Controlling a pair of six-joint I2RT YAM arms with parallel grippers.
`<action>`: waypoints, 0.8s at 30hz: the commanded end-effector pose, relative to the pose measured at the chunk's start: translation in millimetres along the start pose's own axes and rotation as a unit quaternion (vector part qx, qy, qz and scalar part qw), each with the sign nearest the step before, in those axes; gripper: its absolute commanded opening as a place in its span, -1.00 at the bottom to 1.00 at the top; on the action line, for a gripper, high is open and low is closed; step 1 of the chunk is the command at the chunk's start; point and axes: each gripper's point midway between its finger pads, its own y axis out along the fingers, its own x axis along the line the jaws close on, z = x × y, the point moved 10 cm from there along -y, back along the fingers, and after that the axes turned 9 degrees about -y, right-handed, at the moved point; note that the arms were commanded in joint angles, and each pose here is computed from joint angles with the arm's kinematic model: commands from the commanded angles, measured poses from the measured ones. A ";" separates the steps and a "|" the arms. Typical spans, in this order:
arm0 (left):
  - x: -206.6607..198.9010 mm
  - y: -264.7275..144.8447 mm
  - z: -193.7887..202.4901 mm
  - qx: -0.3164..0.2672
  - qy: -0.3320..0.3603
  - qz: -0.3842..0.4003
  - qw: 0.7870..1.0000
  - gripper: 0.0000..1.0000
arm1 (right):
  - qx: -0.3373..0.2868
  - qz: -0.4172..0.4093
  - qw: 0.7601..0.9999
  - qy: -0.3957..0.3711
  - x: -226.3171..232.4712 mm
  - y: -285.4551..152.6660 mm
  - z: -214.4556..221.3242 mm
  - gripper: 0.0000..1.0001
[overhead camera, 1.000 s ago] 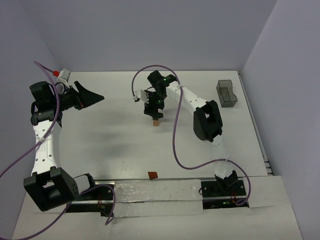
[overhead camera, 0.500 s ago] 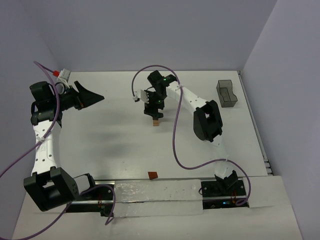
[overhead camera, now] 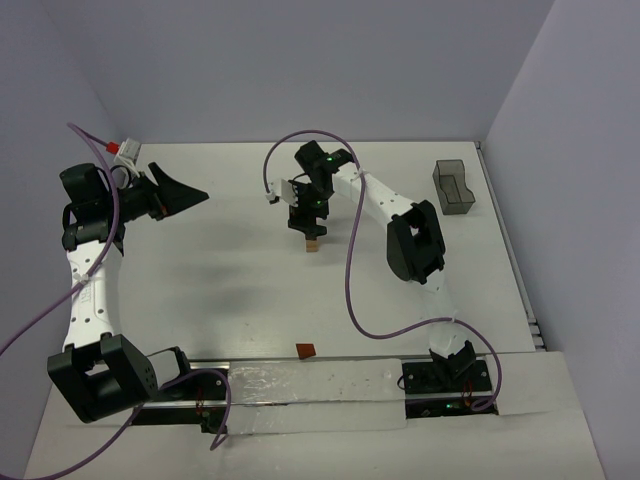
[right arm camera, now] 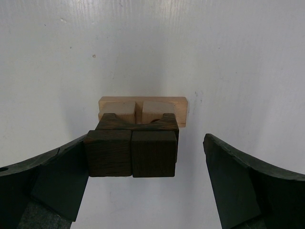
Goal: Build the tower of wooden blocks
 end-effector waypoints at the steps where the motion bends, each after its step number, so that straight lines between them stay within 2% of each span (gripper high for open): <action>1: -7.7 -4.2 -2.8 -0.008 0.027 0.016 0.999 0.99 | -0.010 0.026 1.000 -0.013 -4.1 -13.1 -9.1 0.99; 24: -8.4 -4.4 -2.5 -0.008 0.028 0.018 0.999 0.98 | -0.016 0.027 0.999 -0.015 0.8 -21.7 -11.2 0.99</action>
